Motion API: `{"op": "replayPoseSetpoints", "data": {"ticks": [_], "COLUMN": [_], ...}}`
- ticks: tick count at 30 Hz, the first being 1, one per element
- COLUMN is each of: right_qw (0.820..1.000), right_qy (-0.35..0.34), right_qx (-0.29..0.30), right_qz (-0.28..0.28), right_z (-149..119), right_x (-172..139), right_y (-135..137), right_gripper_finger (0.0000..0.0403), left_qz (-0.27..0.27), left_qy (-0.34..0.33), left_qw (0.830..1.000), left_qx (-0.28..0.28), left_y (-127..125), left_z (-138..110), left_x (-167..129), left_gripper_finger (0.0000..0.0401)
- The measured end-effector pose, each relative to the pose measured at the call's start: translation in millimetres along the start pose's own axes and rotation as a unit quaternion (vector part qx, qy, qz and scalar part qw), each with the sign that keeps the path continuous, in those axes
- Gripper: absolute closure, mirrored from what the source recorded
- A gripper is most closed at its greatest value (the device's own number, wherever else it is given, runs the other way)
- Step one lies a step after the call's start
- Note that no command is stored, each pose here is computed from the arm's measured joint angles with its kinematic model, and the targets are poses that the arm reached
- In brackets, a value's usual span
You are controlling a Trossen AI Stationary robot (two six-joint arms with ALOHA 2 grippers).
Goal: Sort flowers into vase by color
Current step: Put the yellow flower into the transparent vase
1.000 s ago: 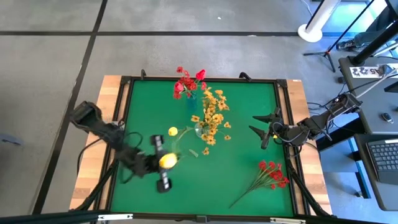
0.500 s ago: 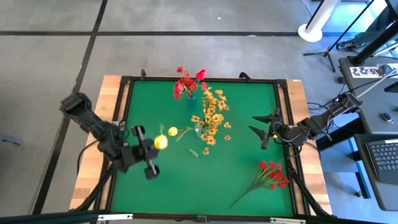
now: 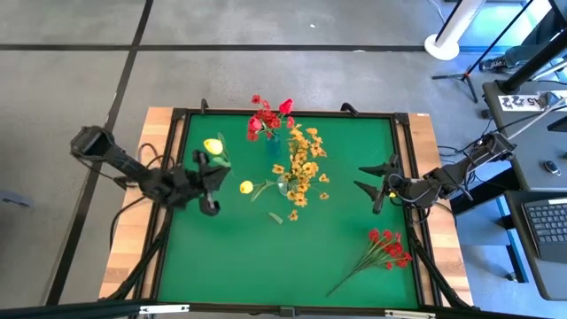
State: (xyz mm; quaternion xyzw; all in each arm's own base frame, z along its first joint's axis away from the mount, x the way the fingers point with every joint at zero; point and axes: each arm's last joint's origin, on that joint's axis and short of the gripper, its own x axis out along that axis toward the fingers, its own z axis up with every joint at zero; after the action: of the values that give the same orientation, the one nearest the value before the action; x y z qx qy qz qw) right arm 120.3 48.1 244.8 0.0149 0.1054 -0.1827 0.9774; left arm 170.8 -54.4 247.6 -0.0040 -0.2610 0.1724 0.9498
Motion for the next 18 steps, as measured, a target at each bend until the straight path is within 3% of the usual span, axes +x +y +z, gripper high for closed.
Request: {"op": "replayPoseSetpoints", "data": {"ticks": [6,18], "right_qw": [1.000,1.000], "right_qy": [-0.006,0.007], "right_qx": [0.012,-0.004], "right_qz": [0.016,0.016], "right_z": [2.2,-2.7], "right_x": [2.8,13.5], "right_y": [5.1,17.9], "right_gripper_finger": [0.0183,0.0183], "left_qz": [-0.008,-0.063], "left_qy": [-0.002,-0.051], "left_qw": [0.998,0.995], "left_qx": [-0.055,-0.055], "left_y": [18.2,3.4], "left_z": [-23.4,-20.2], "left_x": [26.0,78.7], "left_gripper_finger": [0.0401,0.0401]}}
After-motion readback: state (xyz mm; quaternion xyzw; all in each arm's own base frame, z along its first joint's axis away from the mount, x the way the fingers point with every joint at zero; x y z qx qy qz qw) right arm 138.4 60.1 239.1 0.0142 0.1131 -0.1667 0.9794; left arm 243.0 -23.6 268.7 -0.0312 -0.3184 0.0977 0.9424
